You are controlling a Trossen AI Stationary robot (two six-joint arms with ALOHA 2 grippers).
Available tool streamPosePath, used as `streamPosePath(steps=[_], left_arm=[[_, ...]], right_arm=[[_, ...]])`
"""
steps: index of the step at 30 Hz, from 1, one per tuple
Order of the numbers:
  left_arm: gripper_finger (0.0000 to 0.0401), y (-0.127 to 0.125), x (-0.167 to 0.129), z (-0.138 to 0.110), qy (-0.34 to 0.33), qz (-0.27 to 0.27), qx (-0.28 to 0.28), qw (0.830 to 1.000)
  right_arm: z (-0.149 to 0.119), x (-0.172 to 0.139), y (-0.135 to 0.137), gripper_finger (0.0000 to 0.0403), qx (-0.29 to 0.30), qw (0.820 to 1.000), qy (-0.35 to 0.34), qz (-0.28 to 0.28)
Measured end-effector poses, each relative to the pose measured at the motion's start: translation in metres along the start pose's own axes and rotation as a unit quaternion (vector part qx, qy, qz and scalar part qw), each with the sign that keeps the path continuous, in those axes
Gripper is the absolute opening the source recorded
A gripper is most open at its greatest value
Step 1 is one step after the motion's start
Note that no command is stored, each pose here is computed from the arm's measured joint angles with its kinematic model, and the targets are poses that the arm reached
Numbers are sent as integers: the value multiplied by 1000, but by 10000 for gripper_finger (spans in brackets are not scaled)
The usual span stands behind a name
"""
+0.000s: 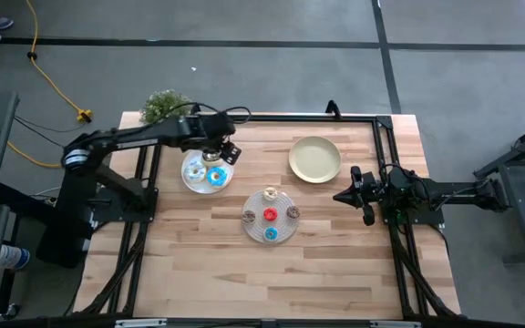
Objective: Pick & Place donuts
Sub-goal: Put the small chocolate brown donut on the brown plate
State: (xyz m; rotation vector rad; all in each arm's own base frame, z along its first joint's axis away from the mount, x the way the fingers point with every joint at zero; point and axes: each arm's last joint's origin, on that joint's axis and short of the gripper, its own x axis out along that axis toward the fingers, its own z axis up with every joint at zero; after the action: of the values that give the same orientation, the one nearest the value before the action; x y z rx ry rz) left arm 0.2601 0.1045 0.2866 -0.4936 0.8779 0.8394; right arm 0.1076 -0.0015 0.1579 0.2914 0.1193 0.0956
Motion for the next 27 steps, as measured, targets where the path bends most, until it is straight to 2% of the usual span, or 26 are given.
streamPosePath(steps=[8, 11, 14, 16, 18, 22, 27], left_arm=[[234, -2, -20, -29, -61, -65, 61, 994], [234, -4, -25, -41, -93, -110, 65, 987], [234, -7, -27, -55, -145, -184, 78, 969], [234, -9, -27, -65, -183, -233, 87, 951], [234, -9, -26, -76, -214, -262, 93, 936], [234, -5, -27, -96, -246, -295, 94, 918], [234, 9, -27, -117, -263, -316, 92, 907]], right_arm=[[0, 0, 0, 0, 0, 1000, 1, 0], [0, 0, 0, 0, 0, 1000, 0, 0], [0, 0, 0, 0, 0, 1000, 0, 0], [0, 0, 0, 0, 0, 1000, 0, 0], [0, 0, 0, 0, 0, 1000, 0, 0], [0, 0, 0, 0, 0, 1000, 1, 0], [0, 0, 0, 0, 0, 1000, 0, 0]])
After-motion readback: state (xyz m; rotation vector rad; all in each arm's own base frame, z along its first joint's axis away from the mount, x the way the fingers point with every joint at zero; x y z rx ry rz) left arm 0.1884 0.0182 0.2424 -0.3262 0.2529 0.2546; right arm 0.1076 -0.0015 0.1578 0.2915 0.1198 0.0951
